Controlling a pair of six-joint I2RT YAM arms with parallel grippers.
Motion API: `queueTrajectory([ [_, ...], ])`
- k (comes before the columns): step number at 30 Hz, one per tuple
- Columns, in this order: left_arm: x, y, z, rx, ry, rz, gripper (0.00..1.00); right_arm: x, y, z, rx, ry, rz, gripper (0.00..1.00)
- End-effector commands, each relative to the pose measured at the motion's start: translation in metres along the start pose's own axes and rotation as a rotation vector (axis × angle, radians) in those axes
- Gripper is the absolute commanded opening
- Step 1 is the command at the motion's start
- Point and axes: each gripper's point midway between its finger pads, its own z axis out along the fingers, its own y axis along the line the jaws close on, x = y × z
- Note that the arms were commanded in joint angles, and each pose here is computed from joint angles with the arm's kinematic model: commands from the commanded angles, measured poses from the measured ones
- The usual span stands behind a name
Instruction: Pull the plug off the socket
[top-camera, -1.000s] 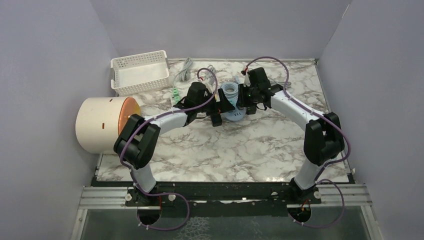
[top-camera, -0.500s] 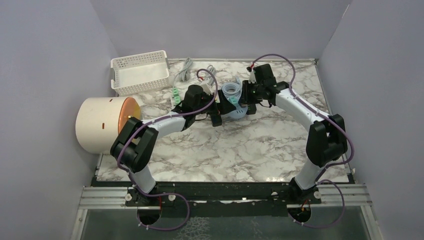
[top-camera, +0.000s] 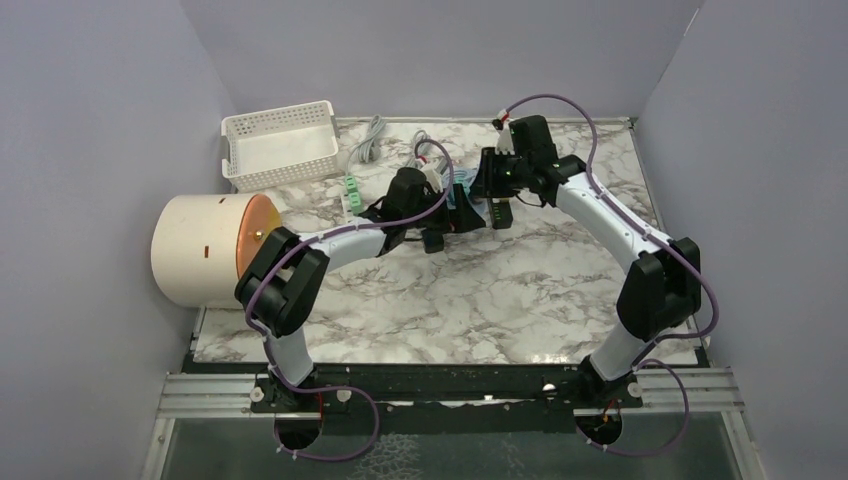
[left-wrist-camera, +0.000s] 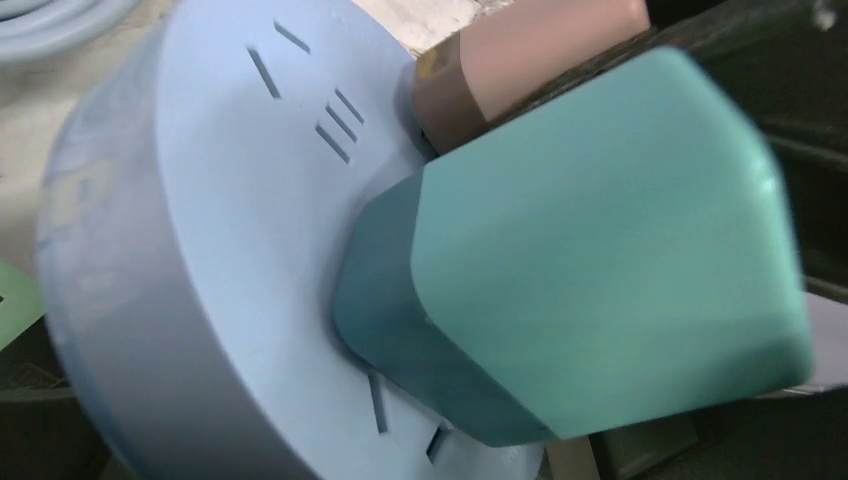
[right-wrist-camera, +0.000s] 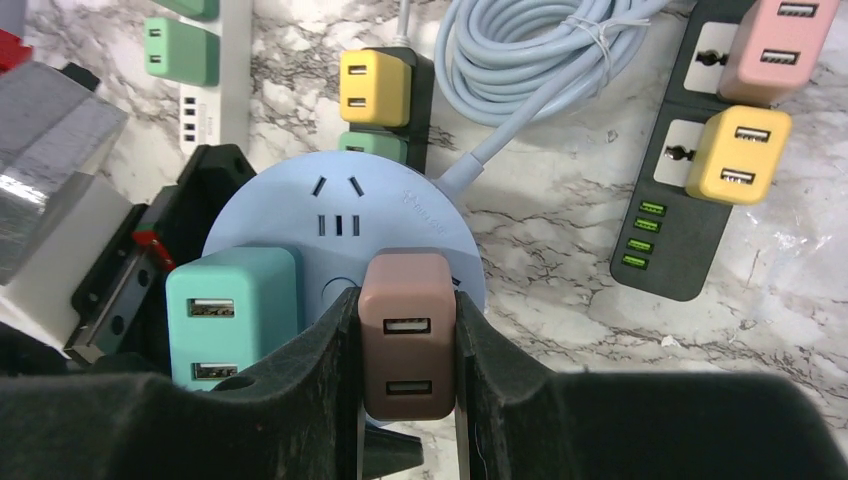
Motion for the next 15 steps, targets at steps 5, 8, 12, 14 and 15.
queueTrajectory([
  [5, -0.012, -0.014, 0.005, 0.062, -0.046, -0.045, 0.7, -0.059, 0.053, -0.041, -0.19, -0.195, -0.04, 0.01],
  [8, -0.021, -0.024, 0.0, 0.097, -0.098, -0.052, 0.76, -0.059, 0.052, -0.041, -0.182, -0.198, -0.042, 0.01],
  [12, -0.031, -0.035, -0.011, 0.13, -0.154, -0.044, 0.9, -0.058, 0.047, -0.042, -0.166, -0.201, -0.038, 0.01],
  [14, -0.032, -0.037, -0.014, 0.132, -0.165, -0.042, 0.93, -0.056, 0.044, -0.04, -0.162, -0.198, -0.034, 0.01],
  [15, -0.033, -0.036, -0.016, 0.129, -0.169, -0.045, 0.94, -0.056, 0.044, -0.041, -0.163, -0.198, -0.033, 0.01],
])
